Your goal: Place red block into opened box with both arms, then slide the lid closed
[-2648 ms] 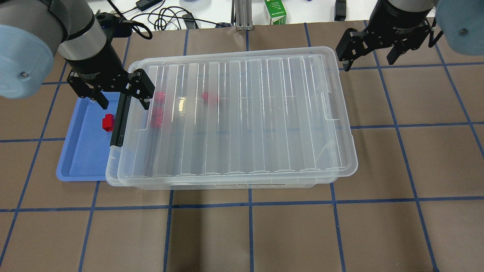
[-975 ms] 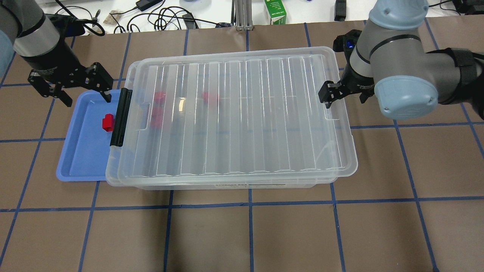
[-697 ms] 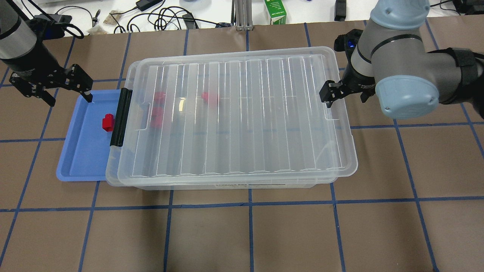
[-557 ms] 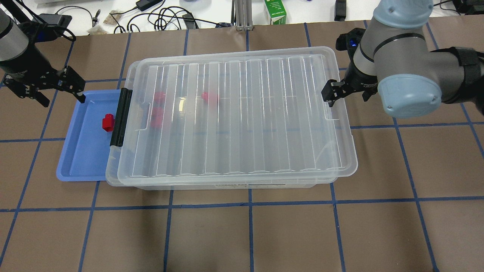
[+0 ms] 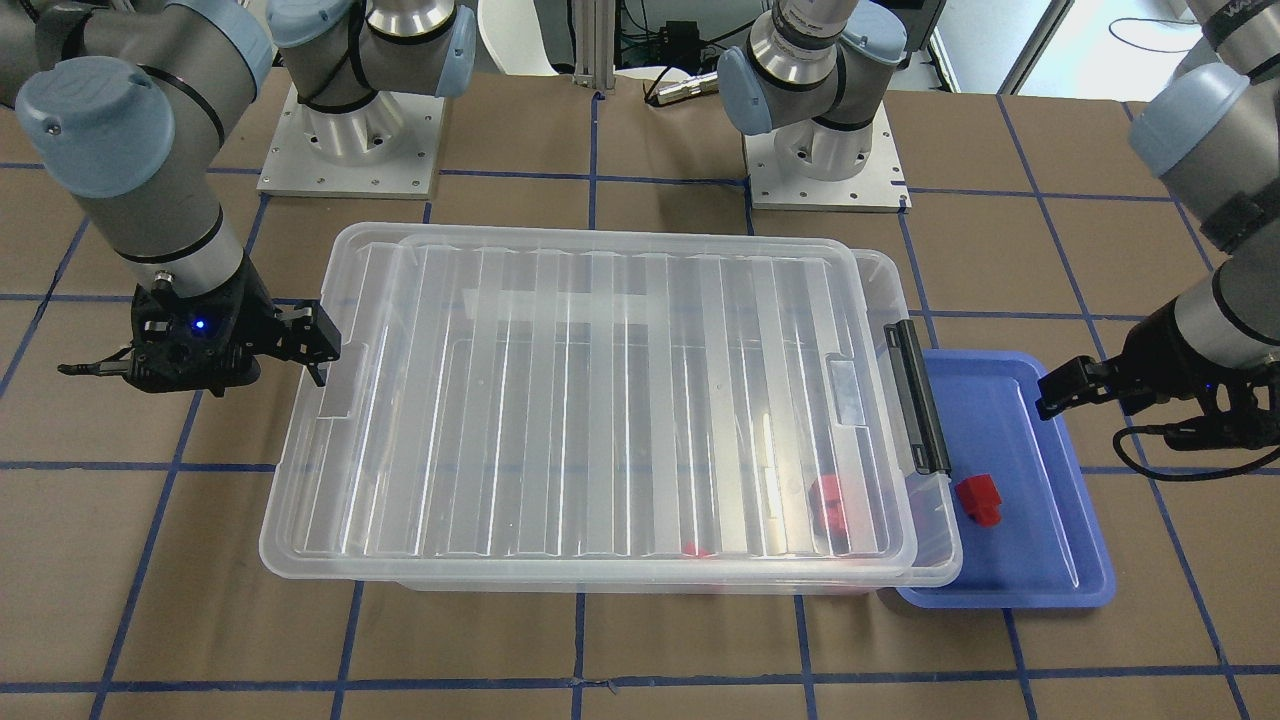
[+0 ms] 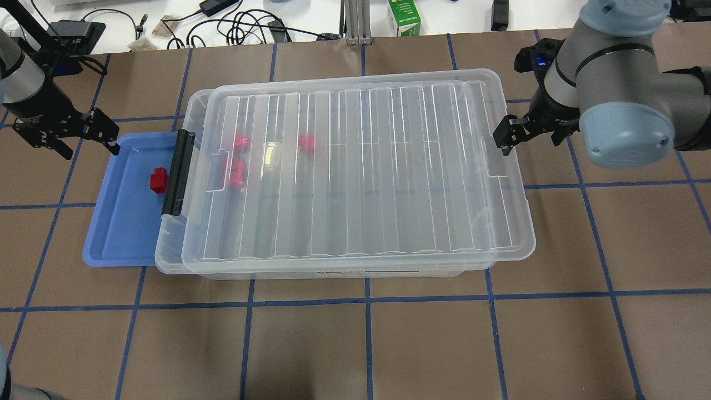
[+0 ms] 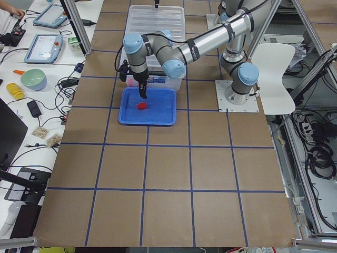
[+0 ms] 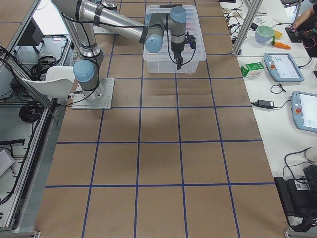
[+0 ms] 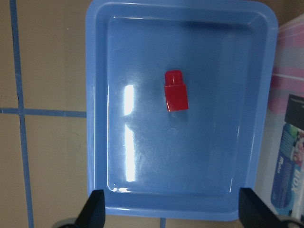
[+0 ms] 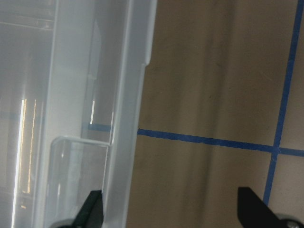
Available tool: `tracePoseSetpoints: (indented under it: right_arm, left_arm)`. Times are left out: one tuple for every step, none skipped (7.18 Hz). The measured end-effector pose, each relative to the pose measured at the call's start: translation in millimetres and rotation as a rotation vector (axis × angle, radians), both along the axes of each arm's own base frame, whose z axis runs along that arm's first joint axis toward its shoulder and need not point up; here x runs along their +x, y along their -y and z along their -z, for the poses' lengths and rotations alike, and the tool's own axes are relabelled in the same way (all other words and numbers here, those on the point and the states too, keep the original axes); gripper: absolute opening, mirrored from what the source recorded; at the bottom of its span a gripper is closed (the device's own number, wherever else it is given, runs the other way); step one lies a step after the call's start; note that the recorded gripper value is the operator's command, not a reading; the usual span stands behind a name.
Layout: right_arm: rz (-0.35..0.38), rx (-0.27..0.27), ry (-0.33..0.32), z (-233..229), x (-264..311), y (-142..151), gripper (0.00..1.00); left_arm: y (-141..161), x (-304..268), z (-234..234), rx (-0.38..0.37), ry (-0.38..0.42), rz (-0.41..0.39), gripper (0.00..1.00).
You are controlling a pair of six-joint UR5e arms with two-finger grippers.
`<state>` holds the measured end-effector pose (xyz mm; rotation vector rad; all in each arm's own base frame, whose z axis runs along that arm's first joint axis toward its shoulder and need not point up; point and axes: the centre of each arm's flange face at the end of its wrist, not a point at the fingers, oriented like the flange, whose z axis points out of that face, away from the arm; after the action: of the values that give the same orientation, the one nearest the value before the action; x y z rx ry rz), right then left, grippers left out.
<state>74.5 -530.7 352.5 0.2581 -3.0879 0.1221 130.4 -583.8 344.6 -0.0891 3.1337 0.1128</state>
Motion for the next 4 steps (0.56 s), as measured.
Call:
tracePoseSetpoints:
  right_arm:
    - [-0.020,0.005,-0.006,1,-5,1,0.97]
    - [-0.022,0.014,-0.007,4,-14,1,0.97]
    - [-0.012,0.022,-0.007,6,-23,0,0.97]
    - [-0.010,0.026,-0.008,7,-31,0,0.97]
  left_arm:
    - [9,4,17,0.000,-0.002,0.000,1.00]
    - [17,8,37,0.006,-0.012,-0.001,1.00]
    - [24,9,58,0.015,-0.039,-0.002,1.00]
    - [33,10,81,0.016,-0.069,-0.005,1.00]
